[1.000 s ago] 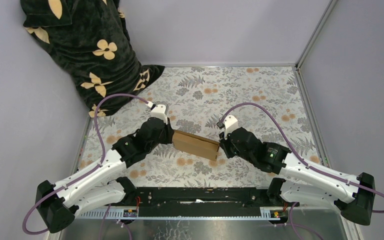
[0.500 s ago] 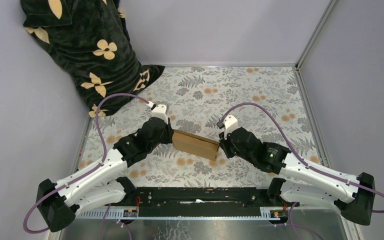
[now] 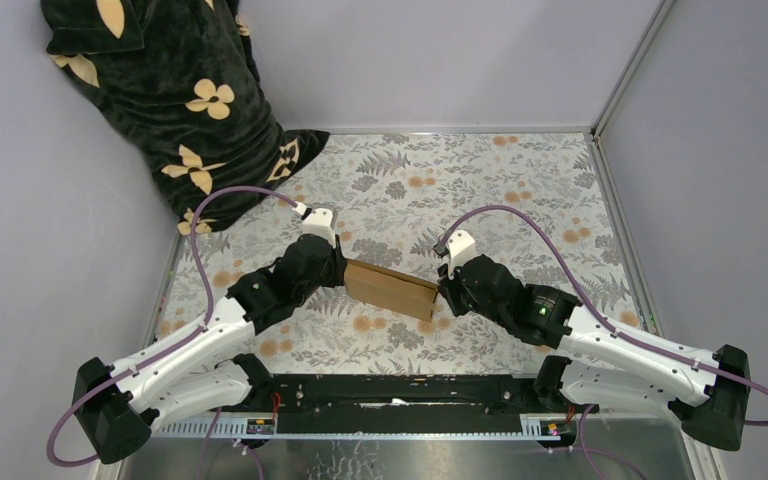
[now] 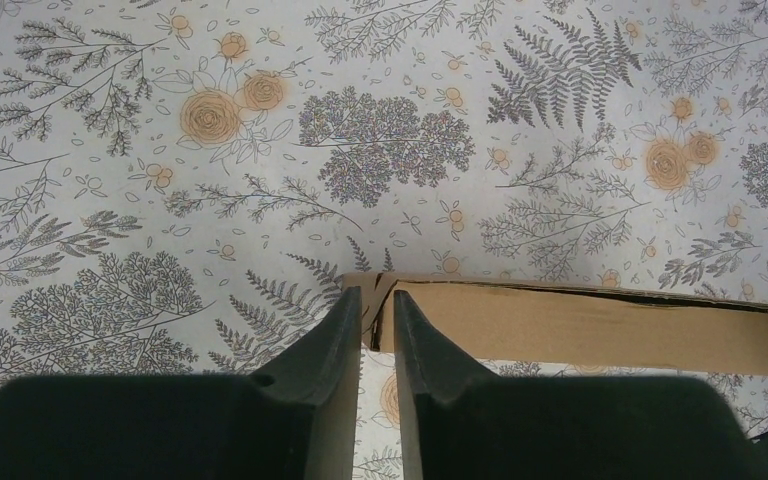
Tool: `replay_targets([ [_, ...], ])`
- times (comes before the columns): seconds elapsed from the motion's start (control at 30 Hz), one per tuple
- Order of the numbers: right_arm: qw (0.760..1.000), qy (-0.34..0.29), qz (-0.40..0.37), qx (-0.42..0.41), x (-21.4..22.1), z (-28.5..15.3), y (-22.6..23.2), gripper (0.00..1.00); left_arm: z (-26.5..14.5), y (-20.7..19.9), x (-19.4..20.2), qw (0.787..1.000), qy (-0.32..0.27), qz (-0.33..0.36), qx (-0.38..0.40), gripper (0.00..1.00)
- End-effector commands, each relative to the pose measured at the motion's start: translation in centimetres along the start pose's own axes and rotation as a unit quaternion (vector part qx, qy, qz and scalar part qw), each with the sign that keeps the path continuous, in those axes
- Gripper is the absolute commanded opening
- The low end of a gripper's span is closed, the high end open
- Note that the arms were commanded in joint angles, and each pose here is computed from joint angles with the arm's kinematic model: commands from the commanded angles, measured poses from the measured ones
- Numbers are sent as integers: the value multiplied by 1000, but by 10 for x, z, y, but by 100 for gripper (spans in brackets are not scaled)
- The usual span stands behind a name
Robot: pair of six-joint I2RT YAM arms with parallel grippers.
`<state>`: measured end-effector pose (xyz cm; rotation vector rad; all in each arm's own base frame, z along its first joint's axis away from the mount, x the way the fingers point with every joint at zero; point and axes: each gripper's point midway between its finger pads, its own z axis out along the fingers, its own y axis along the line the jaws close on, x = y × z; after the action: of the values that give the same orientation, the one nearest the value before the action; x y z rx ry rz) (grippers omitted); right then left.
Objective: Fold the paper box
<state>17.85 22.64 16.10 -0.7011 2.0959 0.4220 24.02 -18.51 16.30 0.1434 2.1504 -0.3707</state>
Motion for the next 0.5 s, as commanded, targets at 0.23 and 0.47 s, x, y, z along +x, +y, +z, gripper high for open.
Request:
replay_targets([
  [0.23,1000,-13,-4,-9,-7,1,5,10,6,-1,-7,1000,-22,-2,-5,20],
  [0.47,1000,-13,-3,-10,-7,1,6,10,7,-3,-6,1000,-19,-1,-3,17],
])
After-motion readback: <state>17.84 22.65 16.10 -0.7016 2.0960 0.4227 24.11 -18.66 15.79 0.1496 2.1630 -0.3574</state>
